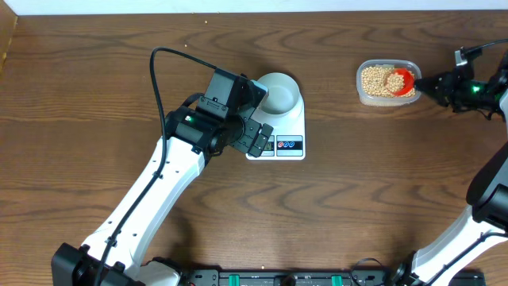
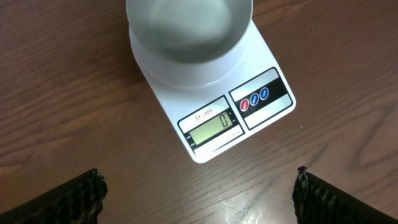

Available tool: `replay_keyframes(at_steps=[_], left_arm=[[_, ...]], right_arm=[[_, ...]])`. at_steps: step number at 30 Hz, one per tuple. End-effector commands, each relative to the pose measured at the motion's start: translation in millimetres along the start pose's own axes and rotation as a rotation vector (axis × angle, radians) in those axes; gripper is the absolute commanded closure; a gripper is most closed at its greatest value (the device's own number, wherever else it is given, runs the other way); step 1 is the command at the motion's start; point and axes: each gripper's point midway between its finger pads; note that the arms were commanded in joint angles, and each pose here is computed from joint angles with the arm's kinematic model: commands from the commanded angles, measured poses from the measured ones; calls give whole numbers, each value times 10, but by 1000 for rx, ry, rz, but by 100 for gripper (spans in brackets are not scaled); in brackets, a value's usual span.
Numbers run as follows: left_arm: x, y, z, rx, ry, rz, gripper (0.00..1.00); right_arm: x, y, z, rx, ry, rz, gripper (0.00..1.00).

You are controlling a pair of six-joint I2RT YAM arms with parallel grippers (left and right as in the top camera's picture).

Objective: Scoop item into bowl and weigh 50g on scale
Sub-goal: 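Lift the filled scoop out of the tub with the right gripper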

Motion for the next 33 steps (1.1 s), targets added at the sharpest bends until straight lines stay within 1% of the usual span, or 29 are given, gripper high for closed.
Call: replay_keyframes(at_steps=[1,4,12,17,23,24,33], left_arm=[[-17,-13,10,-2,-1,8,2],[-17,-13,10,-2,-1,8,2],[-17,-13,10,-2,-1,8,2],[-17,-13,11,-2,-1,7,2],[-17,-13,10,-2,-1,8,2],[-17,-13,10,-2,-1,8,2],[-17,-13,9,-2,-2,8,2]], right_arm=[[42,-16,256,27,181,17,99],[72,-19,379,40,255,22,99],[91,-54,517,49,332,39,99],[-72,-172,668,77,351,89,99],[-372,-399,892,124,365,175,99],[-478,-495,970,136,370,208,99],[-917,-967,1298,202,392,354,99]])
Point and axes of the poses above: each gripper's point midway between its finger pads, its own x axis back along the fingers, its own z axis along the line the jaws close on, y = z × x, and after that the axes turned 9 degrees about -x, right-handed
